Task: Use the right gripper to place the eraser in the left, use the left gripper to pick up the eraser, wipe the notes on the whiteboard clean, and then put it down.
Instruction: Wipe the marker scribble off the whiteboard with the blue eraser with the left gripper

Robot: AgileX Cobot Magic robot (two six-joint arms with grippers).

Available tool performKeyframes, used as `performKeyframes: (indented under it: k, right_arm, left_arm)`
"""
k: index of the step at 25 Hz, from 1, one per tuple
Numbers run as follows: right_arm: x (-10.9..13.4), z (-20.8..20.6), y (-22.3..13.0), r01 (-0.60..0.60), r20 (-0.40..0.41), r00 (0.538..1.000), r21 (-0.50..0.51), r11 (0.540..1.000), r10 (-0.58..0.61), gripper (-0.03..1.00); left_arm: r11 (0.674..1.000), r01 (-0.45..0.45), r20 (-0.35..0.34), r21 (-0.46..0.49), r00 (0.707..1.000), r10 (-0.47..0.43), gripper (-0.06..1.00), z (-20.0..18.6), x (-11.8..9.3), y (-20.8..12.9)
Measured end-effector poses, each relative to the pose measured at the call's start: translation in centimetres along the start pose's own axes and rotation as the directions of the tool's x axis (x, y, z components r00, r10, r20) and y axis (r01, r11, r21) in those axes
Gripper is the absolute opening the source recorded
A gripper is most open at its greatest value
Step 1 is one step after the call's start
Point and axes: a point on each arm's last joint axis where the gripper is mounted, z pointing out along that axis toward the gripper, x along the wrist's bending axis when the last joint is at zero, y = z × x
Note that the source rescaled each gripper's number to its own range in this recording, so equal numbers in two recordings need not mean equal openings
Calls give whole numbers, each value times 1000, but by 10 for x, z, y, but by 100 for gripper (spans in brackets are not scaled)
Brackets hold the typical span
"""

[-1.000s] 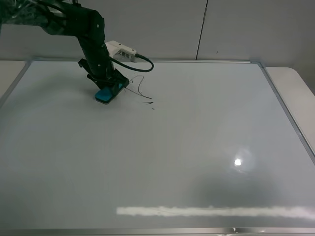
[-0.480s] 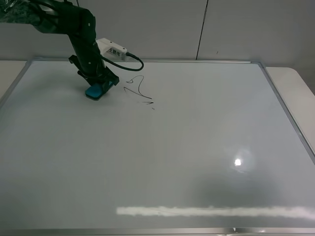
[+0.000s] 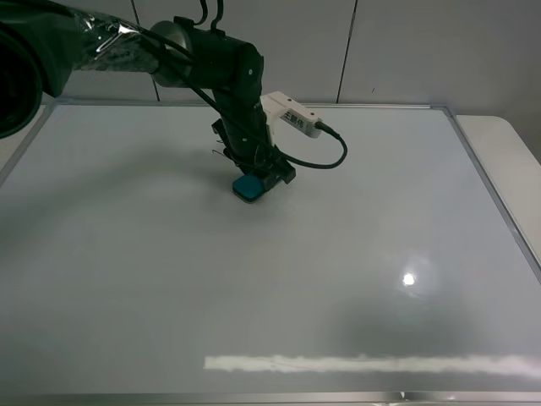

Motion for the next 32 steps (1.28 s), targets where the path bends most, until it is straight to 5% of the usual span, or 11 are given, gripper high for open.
performKeyframes:
  k: [4, 11, 25, 28, 32]
  right_arm:
    - [0, 0, 0, 0, 0, 1000, 0, 1000, 0, 100]
    - [0, 0, 0, 0, 0, 1000, 0, 1000, 0, 100]
    - [0, 0, 0, 0, 0, 1000, 0, 1000, 0, 100]
    - [0, 0, 0, 0, 0, 1000, 0, 1000, 0, 100]
    - [0, 0, 0, 0, 0, 1000, 0, 1000, 0, 100]
  left_arm:
    - [999, -50, 22, 1, 999, 50, 1, 2, -24, 2]
    - [1000, -3, 35, 0, 999, 3, 1, 2, -9, 0]
    - [957, 277, -102, -83, 953, -284, 1, -12, 165, -41]
    - [948, 308, -107, -85, 943, -316, 1, -14, 180, -48]
    - [958, 277, -113, -79, 952, -285, 1, -13, 172, -45]
